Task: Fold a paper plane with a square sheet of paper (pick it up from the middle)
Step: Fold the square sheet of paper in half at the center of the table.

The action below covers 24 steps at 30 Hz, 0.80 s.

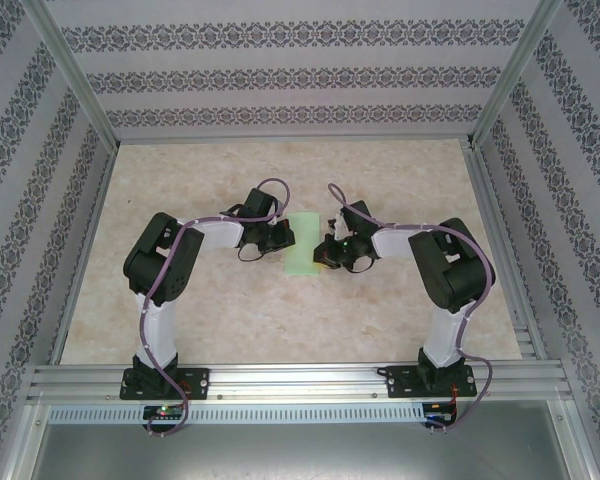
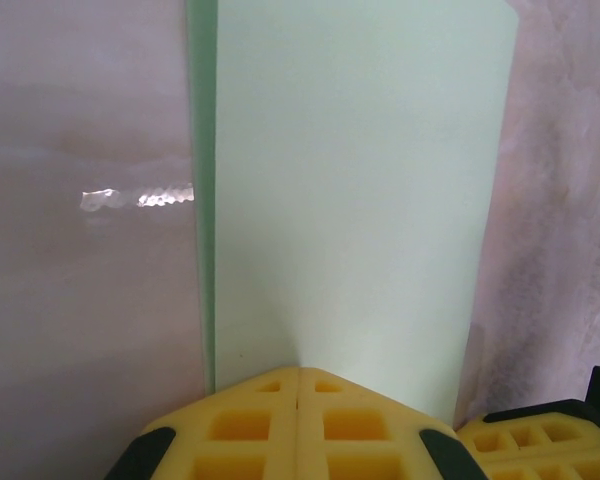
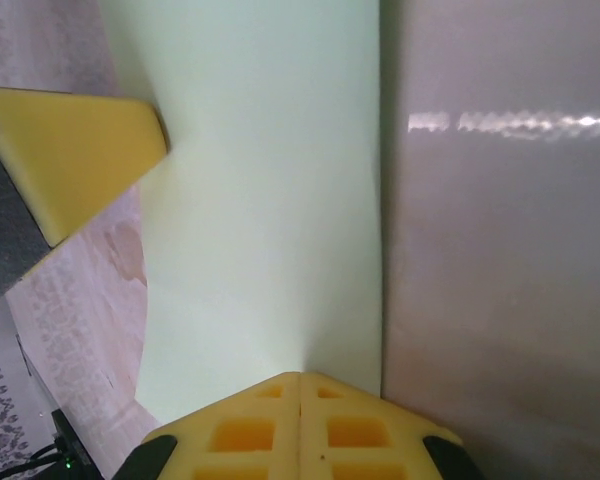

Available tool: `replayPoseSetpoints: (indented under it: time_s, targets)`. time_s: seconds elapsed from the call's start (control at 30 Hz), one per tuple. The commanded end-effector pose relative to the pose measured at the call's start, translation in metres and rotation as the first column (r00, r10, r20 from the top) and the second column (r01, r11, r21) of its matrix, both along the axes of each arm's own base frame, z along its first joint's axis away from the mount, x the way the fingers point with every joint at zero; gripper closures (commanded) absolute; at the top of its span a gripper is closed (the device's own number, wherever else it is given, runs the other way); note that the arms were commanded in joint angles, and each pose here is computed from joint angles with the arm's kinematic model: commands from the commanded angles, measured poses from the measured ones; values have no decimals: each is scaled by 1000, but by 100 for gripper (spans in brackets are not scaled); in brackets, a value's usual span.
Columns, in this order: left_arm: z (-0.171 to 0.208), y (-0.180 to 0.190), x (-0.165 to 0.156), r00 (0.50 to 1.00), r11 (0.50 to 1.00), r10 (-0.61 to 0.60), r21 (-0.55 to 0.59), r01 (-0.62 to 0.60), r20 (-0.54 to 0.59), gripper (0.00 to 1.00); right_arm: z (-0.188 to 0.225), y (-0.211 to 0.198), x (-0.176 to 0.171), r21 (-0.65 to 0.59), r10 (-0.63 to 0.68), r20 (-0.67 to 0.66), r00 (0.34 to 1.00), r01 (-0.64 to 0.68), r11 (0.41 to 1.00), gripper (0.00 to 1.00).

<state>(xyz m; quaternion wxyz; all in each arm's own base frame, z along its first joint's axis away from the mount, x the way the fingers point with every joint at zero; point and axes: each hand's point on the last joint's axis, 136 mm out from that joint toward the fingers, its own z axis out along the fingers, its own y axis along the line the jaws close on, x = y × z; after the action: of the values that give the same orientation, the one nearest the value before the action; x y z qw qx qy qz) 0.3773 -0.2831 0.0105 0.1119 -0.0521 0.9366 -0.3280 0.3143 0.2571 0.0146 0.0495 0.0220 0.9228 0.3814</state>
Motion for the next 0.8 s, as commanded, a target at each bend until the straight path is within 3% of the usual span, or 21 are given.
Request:
replayPoseSetpoints:
  time_s: [0.0,0.13,0.27,0.77]
  targets:
    - [-103,71,-81,950,936,94,352,18,-298,100,12,7,1,6,35,30,999,-35,999,100]
    - [-101,69,-79,952,937,93,348,15,-292,100,26,21,18,28,36,76,996,-38,999,100]
    - [-100,69,-78,952,937,93,350,16,-292,100,15,25,16,22,40,54,998,-41,999,100]
    - [-101,68,-76,954,936,88,352,20,-286,100,-24,-12,-48,-74,58,-56,997,-62,995,100]
